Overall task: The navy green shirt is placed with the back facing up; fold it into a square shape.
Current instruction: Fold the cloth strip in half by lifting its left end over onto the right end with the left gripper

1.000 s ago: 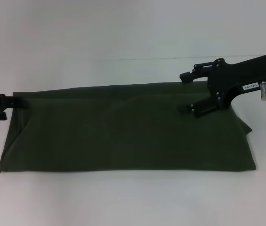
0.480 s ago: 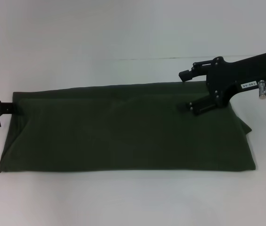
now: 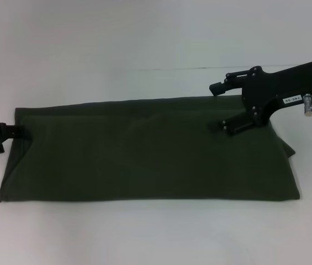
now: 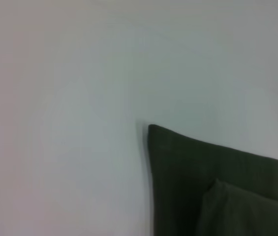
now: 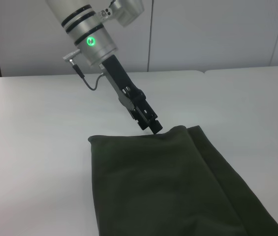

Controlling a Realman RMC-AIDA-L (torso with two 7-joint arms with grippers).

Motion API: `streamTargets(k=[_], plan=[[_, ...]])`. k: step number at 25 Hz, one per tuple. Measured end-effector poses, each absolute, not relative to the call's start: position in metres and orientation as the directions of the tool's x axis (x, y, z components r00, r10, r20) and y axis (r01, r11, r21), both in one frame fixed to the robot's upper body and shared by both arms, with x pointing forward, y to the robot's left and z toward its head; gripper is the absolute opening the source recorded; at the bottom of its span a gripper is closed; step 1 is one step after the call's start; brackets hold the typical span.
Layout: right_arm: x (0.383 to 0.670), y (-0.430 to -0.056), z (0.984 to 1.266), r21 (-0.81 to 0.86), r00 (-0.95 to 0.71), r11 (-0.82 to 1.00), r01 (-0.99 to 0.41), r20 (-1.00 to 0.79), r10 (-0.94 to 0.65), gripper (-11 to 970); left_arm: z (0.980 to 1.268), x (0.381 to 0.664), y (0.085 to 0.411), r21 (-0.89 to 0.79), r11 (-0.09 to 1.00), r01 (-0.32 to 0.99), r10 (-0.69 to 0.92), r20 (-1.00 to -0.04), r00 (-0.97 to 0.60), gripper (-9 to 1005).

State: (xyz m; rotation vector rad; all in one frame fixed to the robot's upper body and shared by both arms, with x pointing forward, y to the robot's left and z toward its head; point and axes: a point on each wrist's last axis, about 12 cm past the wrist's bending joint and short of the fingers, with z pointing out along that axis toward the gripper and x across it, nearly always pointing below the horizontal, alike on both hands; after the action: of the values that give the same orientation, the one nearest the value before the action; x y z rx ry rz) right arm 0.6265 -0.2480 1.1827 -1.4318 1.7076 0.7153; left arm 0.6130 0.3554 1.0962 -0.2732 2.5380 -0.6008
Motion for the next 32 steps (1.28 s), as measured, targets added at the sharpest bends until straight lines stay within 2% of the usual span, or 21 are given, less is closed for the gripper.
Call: streamTargets(k=[20, 32], plan=[[0.626, -0.248, 1.182, -0.063, -0.059, 0.203, -0.977, -0.839, -0.541, 915, 1.089, 0.613, 0.347, -0.430, 0.902, -0.033, -0.245, -0.448, -0.860, 875], [0.626, -0.248, 1.183, -0.067, -0.054, 0.201, -0.977, -0.838, -0.543, 915, 1.089, 0.612, 0.342, -0.451, 0.892, -0.023, -0.235, -0.420, -0.876, 876]])
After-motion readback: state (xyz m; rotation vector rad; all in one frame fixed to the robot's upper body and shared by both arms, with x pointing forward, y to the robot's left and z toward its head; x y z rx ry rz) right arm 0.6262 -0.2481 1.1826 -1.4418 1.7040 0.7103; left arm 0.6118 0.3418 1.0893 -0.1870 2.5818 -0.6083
